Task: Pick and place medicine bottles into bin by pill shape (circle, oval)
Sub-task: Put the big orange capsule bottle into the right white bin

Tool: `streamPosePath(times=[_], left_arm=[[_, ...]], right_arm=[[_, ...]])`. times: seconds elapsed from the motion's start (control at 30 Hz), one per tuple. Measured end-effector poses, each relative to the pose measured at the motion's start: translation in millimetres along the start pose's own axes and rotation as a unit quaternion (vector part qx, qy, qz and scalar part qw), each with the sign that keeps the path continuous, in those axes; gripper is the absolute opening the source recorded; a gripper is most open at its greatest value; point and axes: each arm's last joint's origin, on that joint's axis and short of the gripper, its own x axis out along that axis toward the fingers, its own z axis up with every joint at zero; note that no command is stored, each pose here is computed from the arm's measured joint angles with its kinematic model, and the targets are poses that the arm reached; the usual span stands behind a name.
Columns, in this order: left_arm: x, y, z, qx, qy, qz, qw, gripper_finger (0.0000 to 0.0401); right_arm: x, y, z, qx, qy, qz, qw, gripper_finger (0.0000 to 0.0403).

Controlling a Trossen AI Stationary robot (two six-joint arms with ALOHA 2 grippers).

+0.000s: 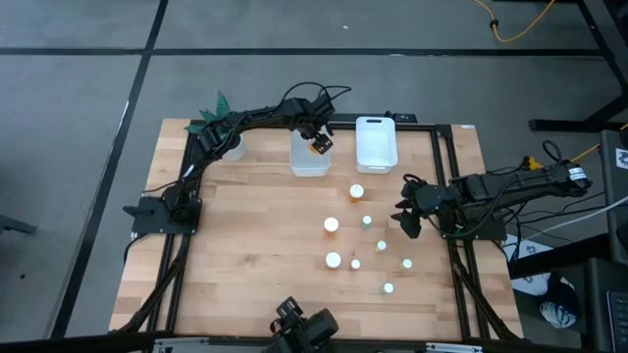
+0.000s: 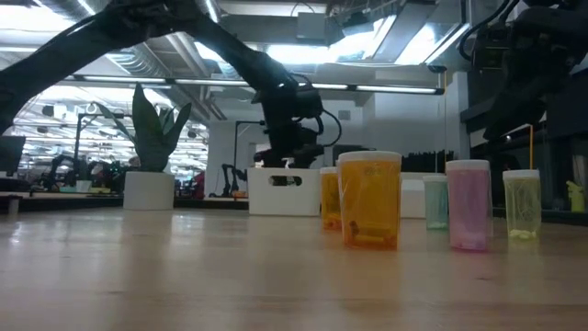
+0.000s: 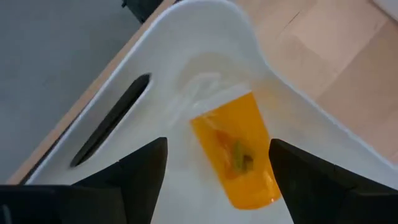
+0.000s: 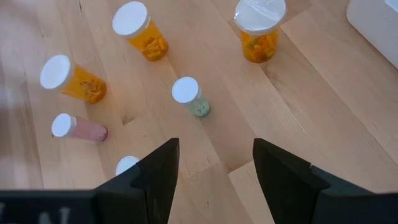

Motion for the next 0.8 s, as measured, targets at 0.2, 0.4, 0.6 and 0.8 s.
streamPosePath(times=[0.2, 0.4, 0.6, 0.8], left_arm=[[16, -2, -7, -0.007, 0.034, -0.012, 0.999, 0.0275], [17, -5, -7, -0.005, 0.029, -0.012, 1.000, 0.0274], [17, -8, -7, 0.011, 0.026, -0.013, 1.000, 0.0238], [14, -9, -7, 0.014, 0.025, -0.012, 1.000, 0.0172]], right_arm=[[0, 0, 0, 0.001, 0.000, 0.000, 1.000, 0.0207], [0, 0, 0, 0.001, 0.000, 0.000, 1.000, 0.0207], [0, 0, 0, 0.001, 0.000, 0.000, 1.000, 0.0206], [0, 0, 0, 0.001, 0.000, 0.000, 1.000, 0.0207]])
